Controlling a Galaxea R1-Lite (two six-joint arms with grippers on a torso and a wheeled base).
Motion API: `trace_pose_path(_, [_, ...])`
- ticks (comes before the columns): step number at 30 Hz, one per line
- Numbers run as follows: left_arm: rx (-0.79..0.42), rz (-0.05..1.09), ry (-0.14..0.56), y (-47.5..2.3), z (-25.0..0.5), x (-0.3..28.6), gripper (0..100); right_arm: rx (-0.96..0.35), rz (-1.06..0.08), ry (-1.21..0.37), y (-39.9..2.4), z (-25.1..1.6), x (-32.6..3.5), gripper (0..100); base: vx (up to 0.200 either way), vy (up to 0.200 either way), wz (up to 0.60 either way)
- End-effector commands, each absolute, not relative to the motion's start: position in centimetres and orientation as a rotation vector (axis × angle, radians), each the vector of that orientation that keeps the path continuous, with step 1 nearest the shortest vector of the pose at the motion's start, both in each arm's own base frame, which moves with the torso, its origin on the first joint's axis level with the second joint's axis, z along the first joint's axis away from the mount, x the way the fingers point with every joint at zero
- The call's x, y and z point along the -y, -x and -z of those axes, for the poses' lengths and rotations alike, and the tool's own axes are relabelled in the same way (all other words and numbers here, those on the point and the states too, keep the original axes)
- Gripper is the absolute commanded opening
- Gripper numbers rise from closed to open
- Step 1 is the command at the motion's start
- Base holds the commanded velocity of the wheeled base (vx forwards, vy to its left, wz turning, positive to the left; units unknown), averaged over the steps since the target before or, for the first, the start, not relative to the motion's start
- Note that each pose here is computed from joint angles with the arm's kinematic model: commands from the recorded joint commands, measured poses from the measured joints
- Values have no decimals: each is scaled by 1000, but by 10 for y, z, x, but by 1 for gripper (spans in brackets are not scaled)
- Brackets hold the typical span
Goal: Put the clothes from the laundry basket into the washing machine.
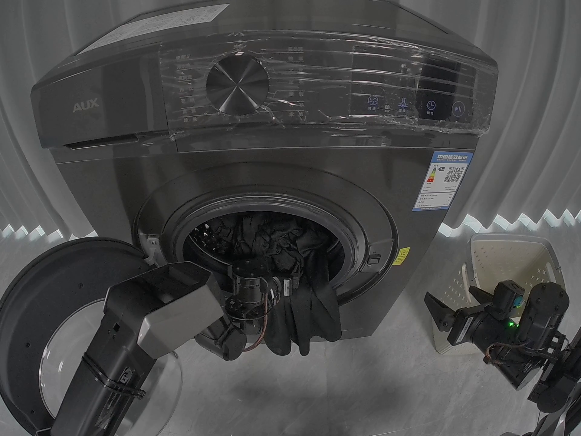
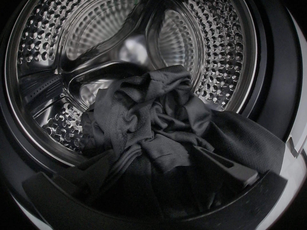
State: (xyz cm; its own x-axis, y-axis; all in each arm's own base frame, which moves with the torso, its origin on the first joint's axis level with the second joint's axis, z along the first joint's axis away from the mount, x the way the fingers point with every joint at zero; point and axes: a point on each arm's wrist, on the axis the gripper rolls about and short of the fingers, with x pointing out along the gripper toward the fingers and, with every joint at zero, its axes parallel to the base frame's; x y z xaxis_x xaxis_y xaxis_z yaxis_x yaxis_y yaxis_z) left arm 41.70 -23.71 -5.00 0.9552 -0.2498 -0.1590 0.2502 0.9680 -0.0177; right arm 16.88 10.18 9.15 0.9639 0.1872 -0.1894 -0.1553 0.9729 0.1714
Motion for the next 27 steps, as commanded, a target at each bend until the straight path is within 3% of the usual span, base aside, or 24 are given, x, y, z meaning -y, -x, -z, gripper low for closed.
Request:
trace_pose_path(1, [-177,252,-9,-421,63,238,0,-223,-172,-147,-166,-88,-100,100,0,0,0])
trace_pose_path(8, [-148,248,12,-428,56,240,0,-222,-172,-148,-166,-89,-100,100,0,0,0])
trace_pose_path(15, [54,174,88,-470,0,232,0,-222,-173,-148,-166,-89,-100,100,0,0,0])
trace_pose_path(21, [138,130,114,-491,-26,218,0,-222,-173,-148,-166,-89,-100,100,0,0,0])
trace_pose_path(27, [145,128,115,-492,-25,218,0,-224,-175,-147,-166,-88,-100,100,0,0,0])
